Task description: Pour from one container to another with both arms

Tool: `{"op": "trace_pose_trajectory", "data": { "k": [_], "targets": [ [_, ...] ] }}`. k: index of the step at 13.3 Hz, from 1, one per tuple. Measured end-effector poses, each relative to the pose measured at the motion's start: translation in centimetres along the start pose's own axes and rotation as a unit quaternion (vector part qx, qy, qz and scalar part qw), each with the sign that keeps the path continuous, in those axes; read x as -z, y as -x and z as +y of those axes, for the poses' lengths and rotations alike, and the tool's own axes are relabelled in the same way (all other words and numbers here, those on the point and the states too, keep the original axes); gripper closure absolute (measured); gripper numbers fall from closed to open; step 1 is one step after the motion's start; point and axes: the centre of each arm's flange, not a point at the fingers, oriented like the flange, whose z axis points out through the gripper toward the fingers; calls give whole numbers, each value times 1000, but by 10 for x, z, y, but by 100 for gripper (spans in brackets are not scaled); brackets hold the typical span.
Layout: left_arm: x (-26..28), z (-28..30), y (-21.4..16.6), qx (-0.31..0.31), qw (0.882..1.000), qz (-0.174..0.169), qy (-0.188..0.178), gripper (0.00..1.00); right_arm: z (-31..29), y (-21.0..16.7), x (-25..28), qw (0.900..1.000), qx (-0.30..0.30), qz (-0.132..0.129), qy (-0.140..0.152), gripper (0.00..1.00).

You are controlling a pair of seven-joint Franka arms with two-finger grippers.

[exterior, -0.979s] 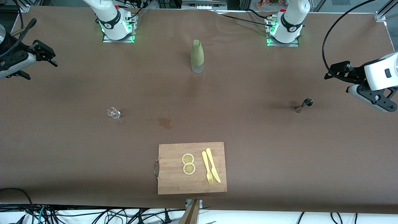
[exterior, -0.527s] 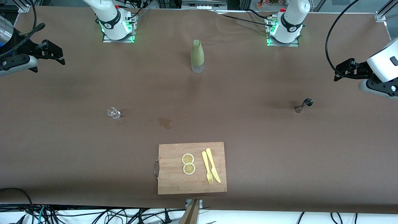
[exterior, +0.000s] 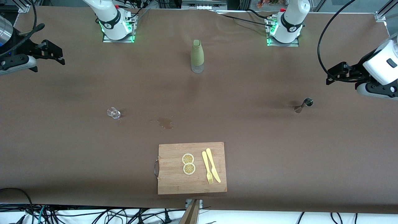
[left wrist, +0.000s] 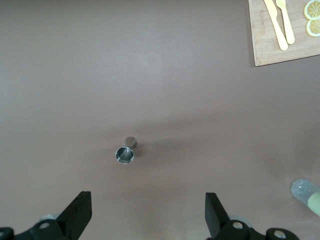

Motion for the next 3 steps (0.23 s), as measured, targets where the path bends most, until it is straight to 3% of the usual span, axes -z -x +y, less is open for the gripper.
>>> {"op": "trace_pose_trajectory", "data": {
  "k": [3],
  "targets": [
    [4, -1, 2, 3, 1000, 3, 1, 0, 0, 0, 0, 1000, 0, 0, 0, 0]
  ]
}}
